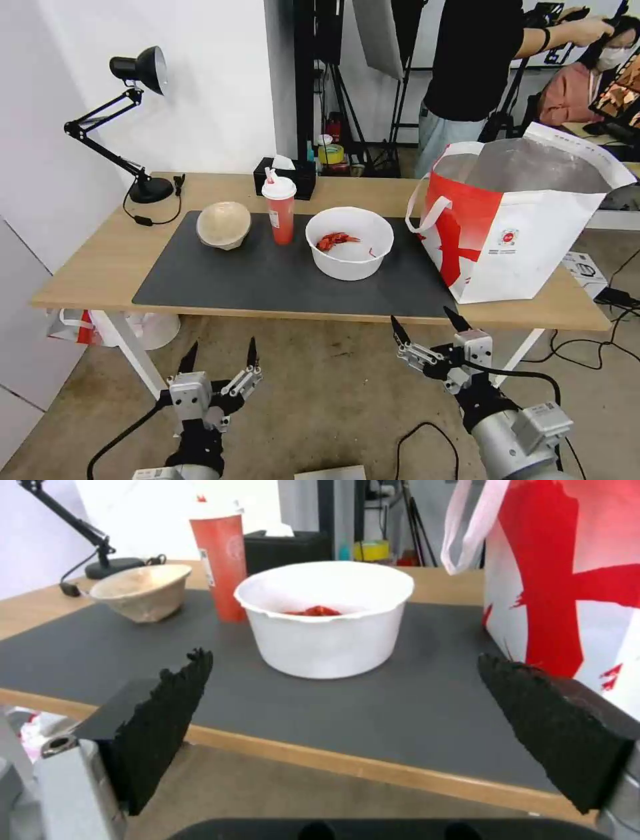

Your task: Pick up the trash from the table and place it into the takeout bag.

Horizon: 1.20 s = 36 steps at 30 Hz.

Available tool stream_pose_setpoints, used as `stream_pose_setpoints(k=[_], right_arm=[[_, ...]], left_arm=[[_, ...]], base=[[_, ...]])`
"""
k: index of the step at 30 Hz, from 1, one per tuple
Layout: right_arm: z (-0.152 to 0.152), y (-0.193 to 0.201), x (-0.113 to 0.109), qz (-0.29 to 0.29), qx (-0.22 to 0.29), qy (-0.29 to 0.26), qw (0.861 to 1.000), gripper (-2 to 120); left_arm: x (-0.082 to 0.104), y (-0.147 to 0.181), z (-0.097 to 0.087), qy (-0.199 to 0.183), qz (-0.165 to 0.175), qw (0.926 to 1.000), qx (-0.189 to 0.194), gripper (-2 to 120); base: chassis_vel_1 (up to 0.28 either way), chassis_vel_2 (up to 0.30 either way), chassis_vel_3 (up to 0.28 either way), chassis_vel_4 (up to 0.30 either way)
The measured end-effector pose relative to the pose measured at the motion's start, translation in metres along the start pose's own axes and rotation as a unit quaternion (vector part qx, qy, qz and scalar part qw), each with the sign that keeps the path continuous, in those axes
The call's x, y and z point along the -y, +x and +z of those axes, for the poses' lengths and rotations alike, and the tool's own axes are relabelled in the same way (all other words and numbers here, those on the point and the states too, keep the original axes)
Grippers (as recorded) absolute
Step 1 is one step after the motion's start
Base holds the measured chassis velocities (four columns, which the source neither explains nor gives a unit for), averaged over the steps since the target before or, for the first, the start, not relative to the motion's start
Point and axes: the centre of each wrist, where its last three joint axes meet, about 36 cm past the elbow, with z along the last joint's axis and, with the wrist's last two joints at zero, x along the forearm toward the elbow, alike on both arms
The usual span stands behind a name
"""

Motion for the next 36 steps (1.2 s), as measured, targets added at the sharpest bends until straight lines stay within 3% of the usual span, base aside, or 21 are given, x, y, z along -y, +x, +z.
stream_pose_setpoints(k=[7,13,17,21,30,33,36], right_arm=[[0.001,-0.008,0.005,-0.033,0.054,-0.001,0.998,100],[-0.018,-0.038,0.021,-0.080,0.156,0.020,0.984,100],[-0.037,-0.052,0.035,-0.122,0.180,0.028,0.976,100],[-0.046,-0.059,0.043,-0.150,0.186,0.035,0.970,100],[-0.084,-0.084,0.062,-0.218,0.190,0.079,0.954,100],[-0.111,-0.095,0.066,-0.243,0.170,0.087,0.951,100],[-0.159,-0.115,0.070,-0.292,0.098,0.093,0.947,100]], left_arm=[[-0.011,-0.007,-0.003,-0.013,-0.002,0.9995,0.027,100],[-0.019,-0.008,-0.003,-0.003,0.013,0.9993,0.036,100],[-0.030,-0.011,-0.005,-0.008,0.005,0.9990,0.044,100],[-0.039,-0.014,-0.007,-0.010,-0.003,0.9989,0.045,100],[-0.034,-0.022,-0.011,0.008,-0.002,0.9981,0.061,100],[-0.034,-0.026,-0.013,0.011,0.001,0.9972,0.073,100],[-0.032,-0.031,-0.017,0.023,0.001,0.9961,0.085,100]], base=[[0.000,0.000,0.000,0.000],[0.000,0.000,0.000,0.000],[0.000,0.000,0.000,0.000],[0.000,0.000,0.000,0.000],[0.000,0.000,0.000,0.000],[0.000,0.000,0.000,0.000],[0.000,0.000,0.000,0.000]])
